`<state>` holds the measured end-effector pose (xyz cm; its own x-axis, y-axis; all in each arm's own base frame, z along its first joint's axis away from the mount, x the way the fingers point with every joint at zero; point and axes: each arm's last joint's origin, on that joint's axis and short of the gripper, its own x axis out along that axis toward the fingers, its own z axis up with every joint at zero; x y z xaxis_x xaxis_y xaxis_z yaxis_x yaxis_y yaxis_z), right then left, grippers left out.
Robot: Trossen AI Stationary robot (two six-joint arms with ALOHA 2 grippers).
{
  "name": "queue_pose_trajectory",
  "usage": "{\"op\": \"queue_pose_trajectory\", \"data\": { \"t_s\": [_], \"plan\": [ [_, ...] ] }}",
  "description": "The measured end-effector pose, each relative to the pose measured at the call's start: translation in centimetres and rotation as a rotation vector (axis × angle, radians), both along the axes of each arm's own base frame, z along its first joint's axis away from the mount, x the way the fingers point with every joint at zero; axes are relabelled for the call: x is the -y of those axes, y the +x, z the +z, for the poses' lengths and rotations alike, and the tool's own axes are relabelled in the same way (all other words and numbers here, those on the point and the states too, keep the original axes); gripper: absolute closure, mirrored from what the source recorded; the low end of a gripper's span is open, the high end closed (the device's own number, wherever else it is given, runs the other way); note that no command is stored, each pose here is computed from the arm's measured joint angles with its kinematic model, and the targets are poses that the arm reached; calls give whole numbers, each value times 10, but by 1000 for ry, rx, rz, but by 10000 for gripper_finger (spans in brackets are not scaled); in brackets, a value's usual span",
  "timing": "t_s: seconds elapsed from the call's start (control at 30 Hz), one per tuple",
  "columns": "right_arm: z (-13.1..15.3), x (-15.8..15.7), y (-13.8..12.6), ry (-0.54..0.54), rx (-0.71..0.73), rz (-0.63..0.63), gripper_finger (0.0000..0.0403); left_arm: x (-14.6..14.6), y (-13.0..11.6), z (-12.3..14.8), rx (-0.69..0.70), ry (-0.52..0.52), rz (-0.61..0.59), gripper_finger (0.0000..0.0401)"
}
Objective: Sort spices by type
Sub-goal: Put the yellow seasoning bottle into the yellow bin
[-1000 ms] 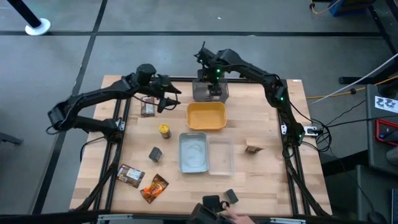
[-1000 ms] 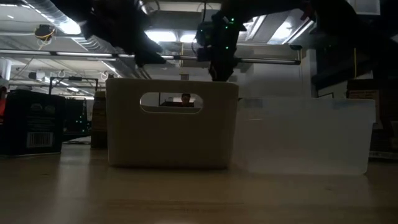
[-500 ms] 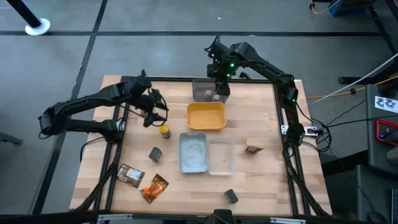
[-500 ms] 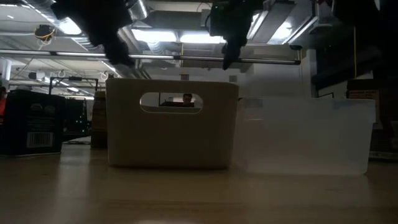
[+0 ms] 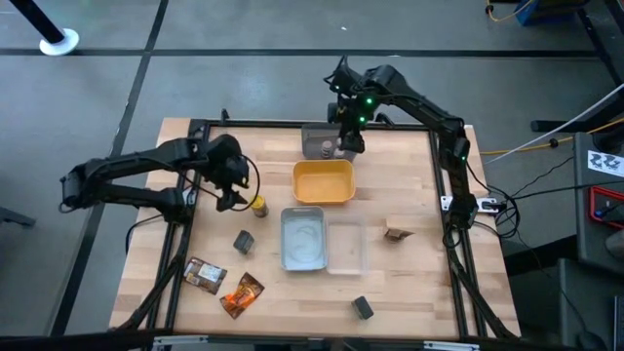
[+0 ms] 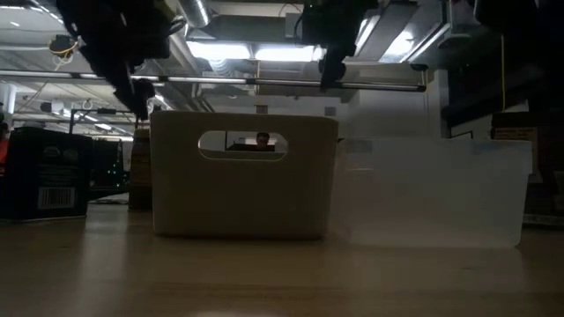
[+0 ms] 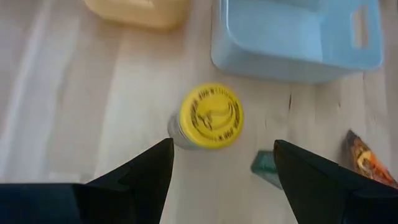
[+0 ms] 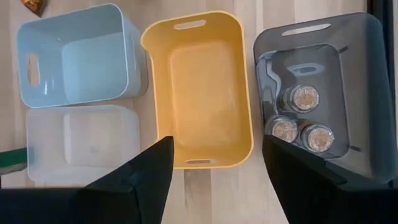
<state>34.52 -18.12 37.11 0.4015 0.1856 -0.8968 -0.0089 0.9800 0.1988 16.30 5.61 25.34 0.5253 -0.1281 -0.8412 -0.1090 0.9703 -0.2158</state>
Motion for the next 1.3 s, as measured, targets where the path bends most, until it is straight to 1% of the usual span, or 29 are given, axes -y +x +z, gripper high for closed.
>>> {"op": "queue_pose_trajectory", "data": {
  "t_s": [0.07, 0.17, 0.33, 0.4, 0.53, 0.6, 0.77, 0.87, 1.03, 1.3],
  "plan": [
    [3, -3, -1, -11, 3, -1, 157, 3, -1, -7, -24, -11, -10, 141],
    [8, -7, -3, -21, 10, 2, 157, 6, -1, -17, -57, 6, 3, 141],
    [16, -12, -7, -26, 24, -16, 157, 6, 0, -17, -59, 42, 32, 141],
    [18, -13, -9, -50, 17, -26, 157, 5, 0, -17, -63, 51, 41, 141],
    [27, -16, -16, -71, 35, -28, 157, 4, 3, -19, -75, 48, 47, 141],
    [31, -19, -19, -75, 44, -29, 157, 4, 7, -21, -60, 43, 53, 141],
    [30, -28, -34, -61, 17, -27, 157, 9, 13, -28, -76, 35, 19, 141],
    [22, -32, -41, -47, 14, -58, 157, 11, 15, -31, -90, 31, 2, 141],
    [4, -38, -54, -58, 62, -91, 157, 12, 22, -36, -102, 33, -4, 141],
    [-41, -50, -77, -37, 105, -182, 157, 8, 38, -41, -43, 62, -19, 141]
  ]
}}
